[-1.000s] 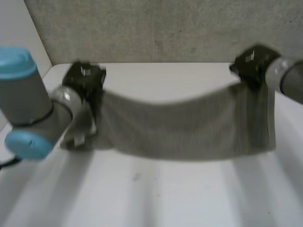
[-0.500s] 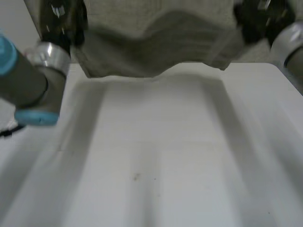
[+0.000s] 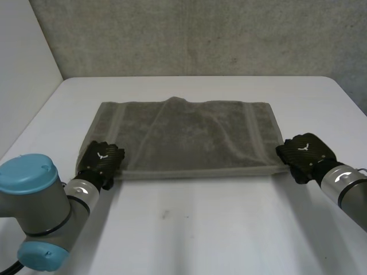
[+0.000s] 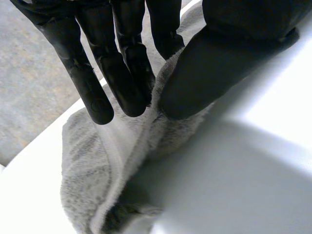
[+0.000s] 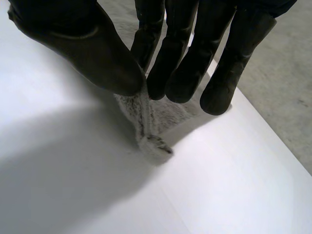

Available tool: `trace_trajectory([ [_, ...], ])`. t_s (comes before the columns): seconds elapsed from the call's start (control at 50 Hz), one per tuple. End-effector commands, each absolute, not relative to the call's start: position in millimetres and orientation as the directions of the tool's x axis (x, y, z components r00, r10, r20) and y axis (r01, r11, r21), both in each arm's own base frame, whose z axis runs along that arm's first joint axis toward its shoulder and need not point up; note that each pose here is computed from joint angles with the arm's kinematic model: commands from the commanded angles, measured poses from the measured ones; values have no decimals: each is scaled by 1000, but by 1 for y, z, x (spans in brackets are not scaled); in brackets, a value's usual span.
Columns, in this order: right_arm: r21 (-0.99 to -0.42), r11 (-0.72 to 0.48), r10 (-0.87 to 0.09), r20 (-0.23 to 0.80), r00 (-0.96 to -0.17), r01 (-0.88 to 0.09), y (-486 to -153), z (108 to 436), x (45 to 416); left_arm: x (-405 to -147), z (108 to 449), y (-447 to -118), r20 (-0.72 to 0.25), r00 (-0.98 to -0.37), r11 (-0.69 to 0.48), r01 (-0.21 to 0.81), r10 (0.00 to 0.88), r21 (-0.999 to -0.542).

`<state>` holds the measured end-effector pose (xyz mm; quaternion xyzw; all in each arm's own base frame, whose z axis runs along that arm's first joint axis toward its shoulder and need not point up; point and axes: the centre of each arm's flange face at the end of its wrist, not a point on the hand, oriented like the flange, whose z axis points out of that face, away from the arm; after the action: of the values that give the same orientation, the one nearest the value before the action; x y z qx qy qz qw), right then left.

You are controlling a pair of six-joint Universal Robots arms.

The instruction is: Fold the towel.

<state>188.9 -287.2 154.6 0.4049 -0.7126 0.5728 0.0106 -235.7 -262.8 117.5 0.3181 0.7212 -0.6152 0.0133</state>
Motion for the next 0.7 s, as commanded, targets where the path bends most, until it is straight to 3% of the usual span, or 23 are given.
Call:
trace_trajectory([
  [0.02, -854, 63, -524, 412, -745, -517, -297, 160, 177, -225, 123, -280, -419, -828, 0, 451, 373, -893],
  [0.14, -863, 64, -507, 404, -761, -501, -301, 159, 173, -224, 123, -286, -424, -837, -42, 438, 347, -898],
  [0.5, -864, 71, -511, 398, -762, -499, -298, 156, 173, -223, 112, -285, -423, -832, -12, 449, 358, -893],
  [0.7, -864, 72, -510, 398, -763, -499, -299, 156, 172, -200, 110, -295, -425, -851, 40, 458, 309, -888],
])
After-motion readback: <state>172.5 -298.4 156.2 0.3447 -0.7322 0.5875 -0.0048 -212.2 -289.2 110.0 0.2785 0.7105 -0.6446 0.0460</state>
